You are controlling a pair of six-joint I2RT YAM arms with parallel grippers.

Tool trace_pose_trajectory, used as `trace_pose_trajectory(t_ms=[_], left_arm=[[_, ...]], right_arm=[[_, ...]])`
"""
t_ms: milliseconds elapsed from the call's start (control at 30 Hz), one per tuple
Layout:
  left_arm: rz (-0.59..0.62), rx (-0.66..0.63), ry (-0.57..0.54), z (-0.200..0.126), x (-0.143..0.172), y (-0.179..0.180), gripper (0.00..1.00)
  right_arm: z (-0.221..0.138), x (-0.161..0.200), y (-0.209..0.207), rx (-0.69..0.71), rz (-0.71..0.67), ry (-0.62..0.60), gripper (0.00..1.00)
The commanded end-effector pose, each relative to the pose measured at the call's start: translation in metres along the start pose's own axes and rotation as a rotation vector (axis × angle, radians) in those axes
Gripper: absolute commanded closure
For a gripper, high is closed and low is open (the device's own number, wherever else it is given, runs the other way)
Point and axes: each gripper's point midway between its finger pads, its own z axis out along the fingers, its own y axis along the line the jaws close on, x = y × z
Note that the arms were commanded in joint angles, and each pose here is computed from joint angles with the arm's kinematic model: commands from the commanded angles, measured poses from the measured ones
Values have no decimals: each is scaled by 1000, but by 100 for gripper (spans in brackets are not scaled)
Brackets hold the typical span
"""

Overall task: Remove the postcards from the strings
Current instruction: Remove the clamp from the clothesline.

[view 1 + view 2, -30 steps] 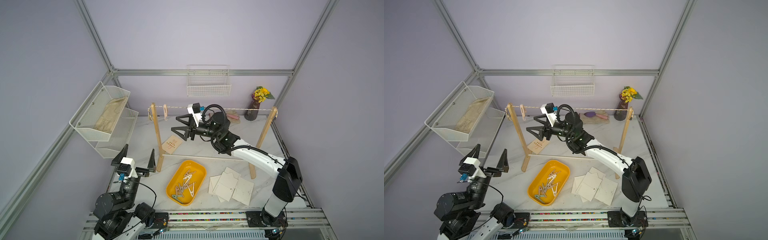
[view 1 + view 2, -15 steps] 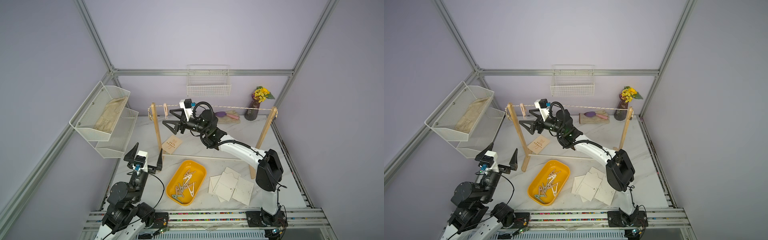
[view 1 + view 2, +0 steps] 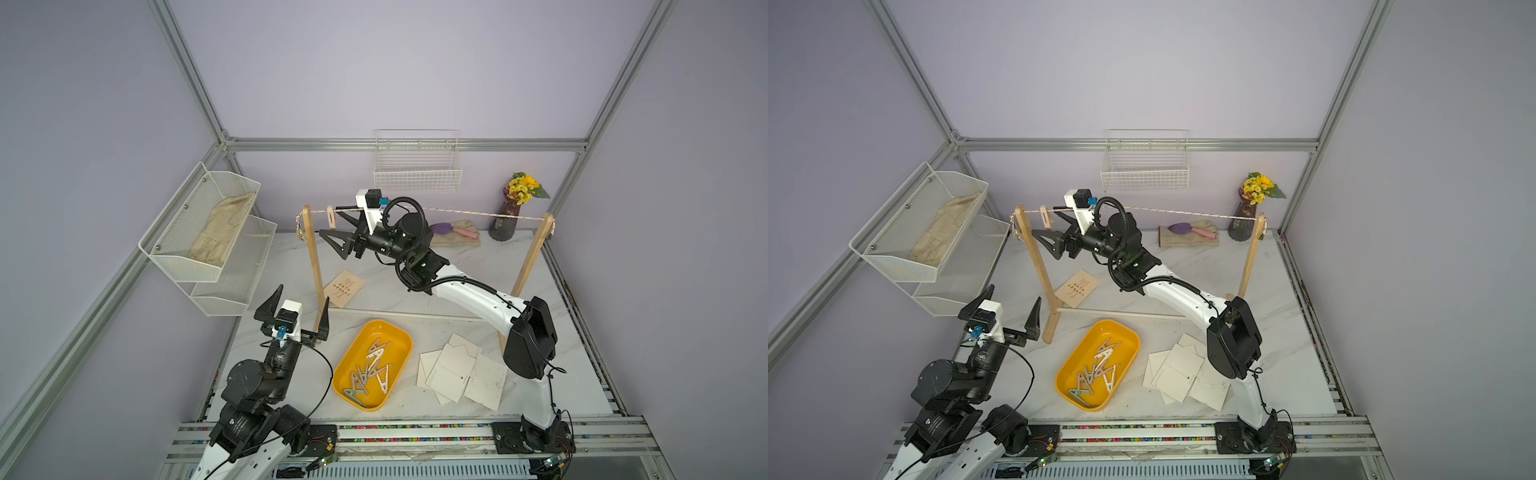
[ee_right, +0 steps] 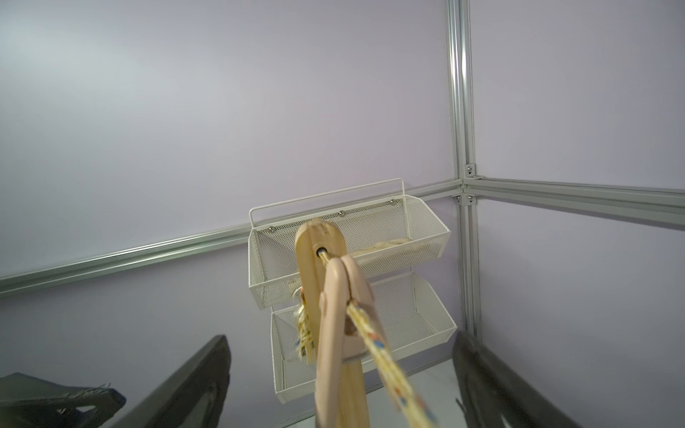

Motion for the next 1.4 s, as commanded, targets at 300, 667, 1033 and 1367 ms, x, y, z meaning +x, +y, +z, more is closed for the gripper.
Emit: trace_pose_trajectory(t_ms=[300, 667, 1033, 1367], left_arm=[[-13, 11, -20, 4, 2, -5, 0], [-8, 10, -13, 5, 4, -6, 0], [-9, -11, -25, 4, 1, -1, 0], [-24, -32, -34, 5, 0, 3, 0]], right_arm=[[5, 6, 9, -52, -17, 15, 46], [6, 7, 12, -66, -22, 15, 79], [-24, 49, 29, -91, -33, 184, 81], [-87, 103, 50, -59, -52, 427, 78]])
